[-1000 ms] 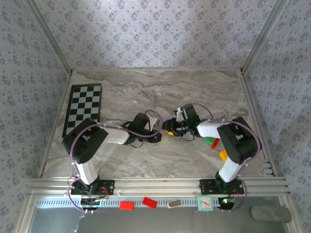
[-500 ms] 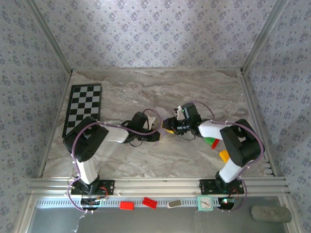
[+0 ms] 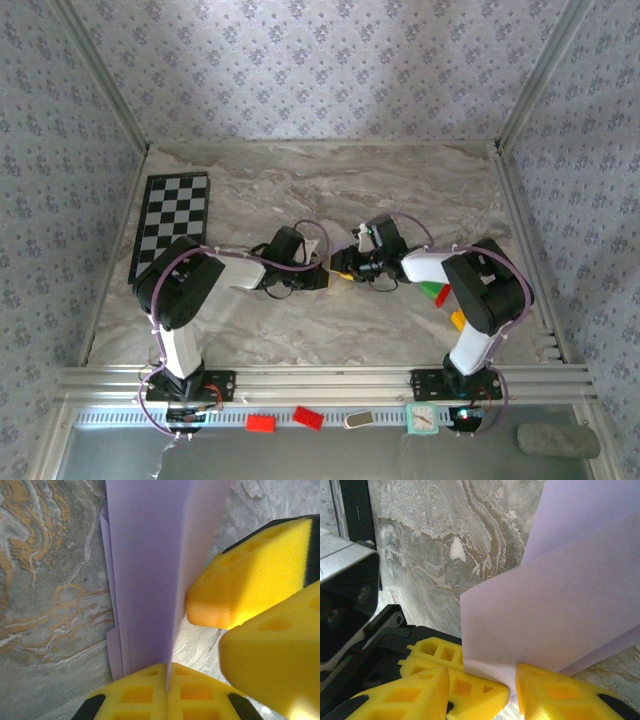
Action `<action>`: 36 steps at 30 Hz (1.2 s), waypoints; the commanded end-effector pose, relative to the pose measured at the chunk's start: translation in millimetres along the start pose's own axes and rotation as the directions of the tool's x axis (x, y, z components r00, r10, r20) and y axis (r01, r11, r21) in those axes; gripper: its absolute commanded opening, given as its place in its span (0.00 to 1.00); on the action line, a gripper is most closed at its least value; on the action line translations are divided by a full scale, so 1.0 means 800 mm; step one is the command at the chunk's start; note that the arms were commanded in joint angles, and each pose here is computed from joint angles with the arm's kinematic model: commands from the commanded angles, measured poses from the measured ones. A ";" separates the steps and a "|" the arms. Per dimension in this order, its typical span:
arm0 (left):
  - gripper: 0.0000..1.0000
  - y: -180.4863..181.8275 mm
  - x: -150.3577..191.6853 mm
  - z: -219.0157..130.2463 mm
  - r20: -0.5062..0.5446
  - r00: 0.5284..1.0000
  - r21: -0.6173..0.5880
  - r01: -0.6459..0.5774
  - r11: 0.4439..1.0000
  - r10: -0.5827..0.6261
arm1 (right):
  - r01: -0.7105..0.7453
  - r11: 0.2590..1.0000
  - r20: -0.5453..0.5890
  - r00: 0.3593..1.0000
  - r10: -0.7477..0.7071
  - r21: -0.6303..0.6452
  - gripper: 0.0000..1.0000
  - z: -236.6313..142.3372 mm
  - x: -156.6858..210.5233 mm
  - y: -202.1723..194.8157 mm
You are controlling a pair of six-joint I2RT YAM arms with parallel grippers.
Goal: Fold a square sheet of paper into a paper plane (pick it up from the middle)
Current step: Fold the wing for the fifth time at the center of the table.
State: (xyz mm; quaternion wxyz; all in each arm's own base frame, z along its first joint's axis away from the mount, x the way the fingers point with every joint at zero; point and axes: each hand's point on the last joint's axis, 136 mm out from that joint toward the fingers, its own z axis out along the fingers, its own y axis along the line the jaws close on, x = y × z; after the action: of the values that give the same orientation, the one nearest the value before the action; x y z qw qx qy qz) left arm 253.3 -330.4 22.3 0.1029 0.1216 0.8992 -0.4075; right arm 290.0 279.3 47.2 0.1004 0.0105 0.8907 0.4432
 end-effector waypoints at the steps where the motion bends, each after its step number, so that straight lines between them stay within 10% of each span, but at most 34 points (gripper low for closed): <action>1: 0.05 0.041 0.035 0.010 -0.090 0.990 -0.103 0.097 0.990 -0.107 | 0.031 0.999 -0.003 0.999 -0.032 -0.037 0.43 0.004 -0.007 0.016; 36: 0.17 0.033 0.035 -0.007 -0.082 0.986 -0.104 0.139 0.985 -0.148 | -0.043 0.998 -0.012 0.999 0.044 0.037 0.46 0.011 -0.004 -0.020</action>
State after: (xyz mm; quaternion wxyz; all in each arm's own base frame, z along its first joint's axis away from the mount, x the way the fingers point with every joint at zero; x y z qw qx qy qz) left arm 253.7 -331.3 26.3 0.0807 0.1004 0.8998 -0.4169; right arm 296.1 279.4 39.2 0.0989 0.0205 0.8928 0.4390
